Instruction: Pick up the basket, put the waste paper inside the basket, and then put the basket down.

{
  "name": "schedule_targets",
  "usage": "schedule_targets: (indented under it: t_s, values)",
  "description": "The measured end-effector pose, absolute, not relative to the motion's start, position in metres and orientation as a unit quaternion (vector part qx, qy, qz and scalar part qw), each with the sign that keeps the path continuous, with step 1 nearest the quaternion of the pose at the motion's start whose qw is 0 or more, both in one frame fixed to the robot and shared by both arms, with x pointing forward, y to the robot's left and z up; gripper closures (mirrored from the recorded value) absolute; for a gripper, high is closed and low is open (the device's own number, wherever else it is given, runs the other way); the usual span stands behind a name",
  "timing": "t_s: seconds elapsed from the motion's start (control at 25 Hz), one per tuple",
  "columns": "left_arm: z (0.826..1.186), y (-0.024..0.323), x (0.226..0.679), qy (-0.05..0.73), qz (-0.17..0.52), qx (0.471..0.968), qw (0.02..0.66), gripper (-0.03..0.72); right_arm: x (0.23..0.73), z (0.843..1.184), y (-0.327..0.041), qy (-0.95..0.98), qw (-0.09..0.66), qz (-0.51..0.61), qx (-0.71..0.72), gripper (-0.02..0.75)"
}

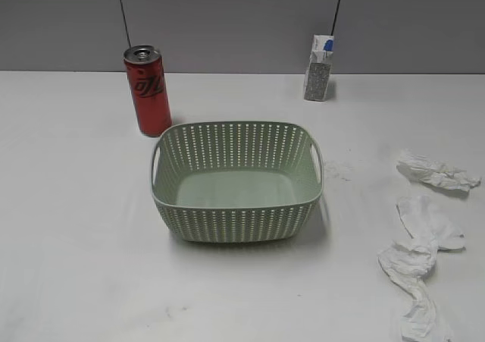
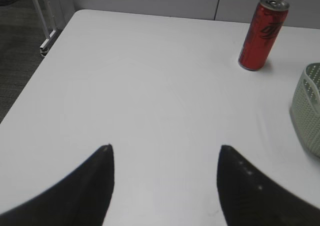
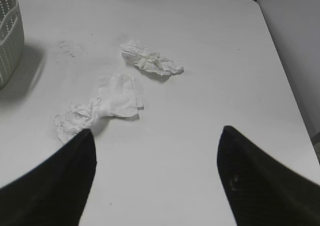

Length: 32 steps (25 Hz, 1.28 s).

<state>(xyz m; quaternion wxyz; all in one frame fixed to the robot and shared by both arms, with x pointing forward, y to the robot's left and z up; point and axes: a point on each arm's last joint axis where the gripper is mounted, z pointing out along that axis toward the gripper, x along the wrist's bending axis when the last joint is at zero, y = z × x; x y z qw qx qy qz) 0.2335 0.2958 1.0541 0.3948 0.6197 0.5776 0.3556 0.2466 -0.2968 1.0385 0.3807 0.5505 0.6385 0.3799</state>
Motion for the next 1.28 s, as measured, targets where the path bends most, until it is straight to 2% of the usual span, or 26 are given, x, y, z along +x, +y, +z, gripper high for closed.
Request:
schedule_targets:
  t_s: [0.8, 1.08, 1.28]
  values:
    - [1.058, 0.296, 0.235, 0.575, 0.359, 0.617, 0.4, 0.197, 0.247, 1.039, -0.297, 0.639, 0.381, 0.38, 0.55, 0.168]
    - [1.081, 0.292, 0.269, 0.583, 0.33, 0.624, 0.403, 0.197, 0.247, 1.039, -0.297, 0.639, 0.381, 0.38, 0.55, 0.168]
    - [1.092, 0.282, 0.301, 0.566, 0.276, 0.658, 0.413, 0.197, 0.247, 1.039, -0.297, 0.639, 0.381, 0.38, 0.55, 0.168]
